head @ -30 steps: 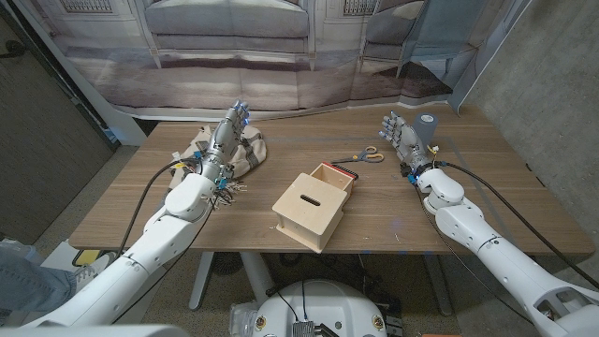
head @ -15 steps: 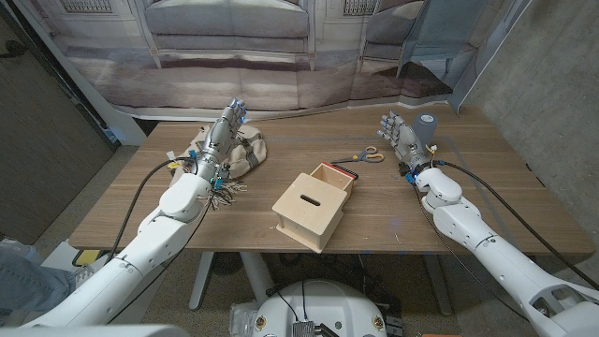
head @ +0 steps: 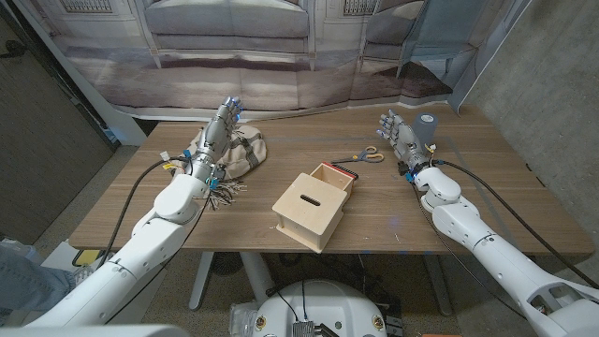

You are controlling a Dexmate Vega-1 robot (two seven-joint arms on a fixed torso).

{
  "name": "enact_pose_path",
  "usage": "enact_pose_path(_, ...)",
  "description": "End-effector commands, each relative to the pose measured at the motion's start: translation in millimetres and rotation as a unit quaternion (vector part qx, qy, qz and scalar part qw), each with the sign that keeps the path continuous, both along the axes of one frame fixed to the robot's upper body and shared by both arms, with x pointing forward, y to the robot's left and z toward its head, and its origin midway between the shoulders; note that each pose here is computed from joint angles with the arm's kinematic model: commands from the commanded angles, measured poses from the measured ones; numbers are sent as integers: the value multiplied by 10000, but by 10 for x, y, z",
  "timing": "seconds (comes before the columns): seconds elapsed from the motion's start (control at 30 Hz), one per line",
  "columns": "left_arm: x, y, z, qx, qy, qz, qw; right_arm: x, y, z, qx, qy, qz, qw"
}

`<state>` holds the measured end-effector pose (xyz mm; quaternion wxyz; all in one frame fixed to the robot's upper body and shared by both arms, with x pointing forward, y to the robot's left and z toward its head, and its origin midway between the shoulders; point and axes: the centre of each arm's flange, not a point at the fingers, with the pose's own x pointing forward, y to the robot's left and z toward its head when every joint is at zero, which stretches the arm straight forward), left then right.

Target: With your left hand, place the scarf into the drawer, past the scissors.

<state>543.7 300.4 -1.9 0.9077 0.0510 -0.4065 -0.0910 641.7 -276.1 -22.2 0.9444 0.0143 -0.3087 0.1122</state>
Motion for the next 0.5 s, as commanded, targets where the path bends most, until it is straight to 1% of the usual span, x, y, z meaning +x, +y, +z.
enact_pose_path(0.03,-134,47,3,51,-140,138,9998,-7,23,15,-10,-19,42,10000)
enact_pose_path(0.17,-176,57,-5,25,-158,179,9997,3,28,9,4,-19,71,10000)
enact_pose_path(0.3,-216,75,-1,82,-173,337,9992,15,38,11,32,-12,88,10000)
enact_pose_path(0.5,-233,93,13,102,-210,334,9992,18,44,7,-60,-9,101,9999)
